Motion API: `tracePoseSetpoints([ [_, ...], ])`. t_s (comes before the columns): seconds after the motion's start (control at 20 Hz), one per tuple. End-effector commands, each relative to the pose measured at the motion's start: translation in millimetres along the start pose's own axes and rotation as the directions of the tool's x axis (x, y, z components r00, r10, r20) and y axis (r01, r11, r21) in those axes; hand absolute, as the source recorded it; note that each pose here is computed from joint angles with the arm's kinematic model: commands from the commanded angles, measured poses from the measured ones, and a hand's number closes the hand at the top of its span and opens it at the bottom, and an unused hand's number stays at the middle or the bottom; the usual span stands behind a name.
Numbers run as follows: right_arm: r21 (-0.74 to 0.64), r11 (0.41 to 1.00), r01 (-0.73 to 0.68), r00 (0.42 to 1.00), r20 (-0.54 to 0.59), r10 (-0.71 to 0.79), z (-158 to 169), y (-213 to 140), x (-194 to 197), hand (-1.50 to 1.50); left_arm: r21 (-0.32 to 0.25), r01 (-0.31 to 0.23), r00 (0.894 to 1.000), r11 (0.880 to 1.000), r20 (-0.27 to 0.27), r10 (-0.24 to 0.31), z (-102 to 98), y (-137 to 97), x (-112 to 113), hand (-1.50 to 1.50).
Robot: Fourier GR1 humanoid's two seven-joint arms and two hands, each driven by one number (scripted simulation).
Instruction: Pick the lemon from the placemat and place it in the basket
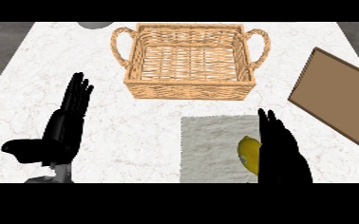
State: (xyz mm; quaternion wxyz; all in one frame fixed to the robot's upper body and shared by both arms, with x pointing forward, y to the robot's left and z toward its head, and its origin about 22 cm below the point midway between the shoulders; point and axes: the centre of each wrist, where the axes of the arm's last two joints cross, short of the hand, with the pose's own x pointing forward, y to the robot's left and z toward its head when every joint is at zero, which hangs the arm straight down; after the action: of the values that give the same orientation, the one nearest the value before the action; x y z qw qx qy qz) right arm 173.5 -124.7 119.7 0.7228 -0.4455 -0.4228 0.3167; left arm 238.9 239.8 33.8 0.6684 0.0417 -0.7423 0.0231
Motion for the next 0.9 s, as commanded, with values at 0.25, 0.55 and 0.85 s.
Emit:
tracePoseSetpoints([
  [0.25, 0.028, 1.0, -0.004, 0.984, -0.18, 0.009, -23.9, 19.6, -3.7, -1.5, -0.002, 0.008, 1.0, 1.0, 0.012, -0.008, -10.2, -21.3, 4.1, 0.0],
  [0.55, 0.065, 0.998, -0.027, 0.978, -0.203, 0.04, -28.0, 10.8, -7.2, -1.5, 0.005, -0.005, 1.0, 1.0, 0.006, 0.005, 2.0, 5.5, 4.8, 0.0],
  [0.85, 0.089, 0.996, 0.003, 0.98, -0.197, 0.014, -29.1, 32.6, -10.6, -1.5, 0.006, 0.004, 1.0, 1.0, 0.007, -0.004, 2.0, 0.6, -11.7, 0.0],
])
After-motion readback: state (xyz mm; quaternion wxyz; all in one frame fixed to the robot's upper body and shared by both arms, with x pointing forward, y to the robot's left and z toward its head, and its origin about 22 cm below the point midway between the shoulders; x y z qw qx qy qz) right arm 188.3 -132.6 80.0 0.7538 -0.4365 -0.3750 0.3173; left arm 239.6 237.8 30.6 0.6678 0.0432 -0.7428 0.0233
